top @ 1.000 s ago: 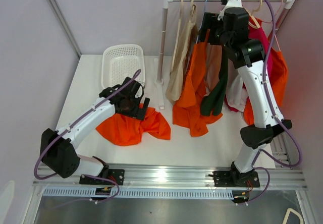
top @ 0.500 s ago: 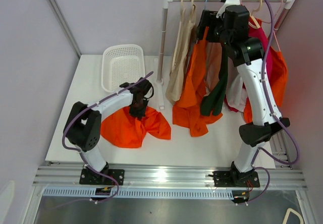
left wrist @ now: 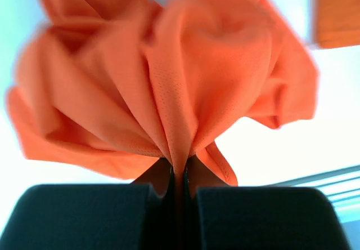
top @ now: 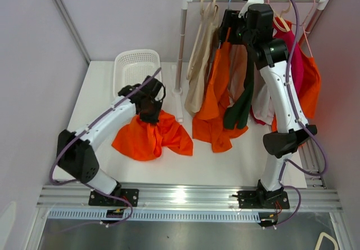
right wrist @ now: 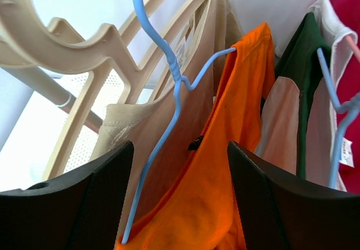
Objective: Remove the t-shirt from the hanger
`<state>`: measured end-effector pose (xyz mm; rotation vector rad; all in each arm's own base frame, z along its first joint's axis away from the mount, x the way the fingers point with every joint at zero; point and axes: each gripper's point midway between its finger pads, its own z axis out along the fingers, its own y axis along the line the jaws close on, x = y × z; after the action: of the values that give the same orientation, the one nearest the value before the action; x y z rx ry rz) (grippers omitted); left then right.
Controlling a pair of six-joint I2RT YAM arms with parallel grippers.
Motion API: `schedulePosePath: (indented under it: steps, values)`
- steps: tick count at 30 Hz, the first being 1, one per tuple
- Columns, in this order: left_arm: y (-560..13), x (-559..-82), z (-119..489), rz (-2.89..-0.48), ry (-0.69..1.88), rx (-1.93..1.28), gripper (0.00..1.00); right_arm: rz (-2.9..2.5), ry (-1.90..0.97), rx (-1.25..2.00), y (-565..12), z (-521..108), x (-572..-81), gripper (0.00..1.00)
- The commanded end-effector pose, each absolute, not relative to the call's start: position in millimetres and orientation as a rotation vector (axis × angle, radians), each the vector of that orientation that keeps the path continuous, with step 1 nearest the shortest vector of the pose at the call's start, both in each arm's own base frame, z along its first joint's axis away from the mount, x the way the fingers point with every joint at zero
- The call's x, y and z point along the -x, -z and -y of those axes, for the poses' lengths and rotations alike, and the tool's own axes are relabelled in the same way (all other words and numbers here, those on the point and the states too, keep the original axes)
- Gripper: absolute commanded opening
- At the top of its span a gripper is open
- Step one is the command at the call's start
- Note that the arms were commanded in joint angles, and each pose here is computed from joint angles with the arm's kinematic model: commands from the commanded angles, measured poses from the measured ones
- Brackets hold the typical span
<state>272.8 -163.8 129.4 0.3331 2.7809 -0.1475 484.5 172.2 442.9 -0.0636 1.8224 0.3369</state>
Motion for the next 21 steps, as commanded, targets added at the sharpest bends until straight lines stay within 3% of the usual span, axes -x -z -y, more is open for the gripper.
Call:
schedulePosePath:
  steps: [1, 7, 12, 15, 21]
  values:
    - [-211, -274, 167, -2.603, 0.273, -0.303, 0.01, -1.746, -0.328, 0.074, -463, -170, -491, 0.71]
    - [-276, -267, 151, -2.489, 0.260, -0.283, 0.01, -1.713, -0.280, 0.070, -467, -165, -499, 0.70]
    - [-337, -287, 138, -2.356, 0.270, -0.208, 0.01, -1.674, -0.251, 0.080, -474, -165, -502, 0.69]
    - [-371, -307, 124, -2.275, 0.268, -0.129, 0.01, -1.649, -0.225, 0.080, -478, -163, -504, 0.59]
    - [-434, -342, 117, -2.040, 0.367, 0.022, 0.01, -1.633, -0.216, 0.093, -476, -169, -512, 0.51]
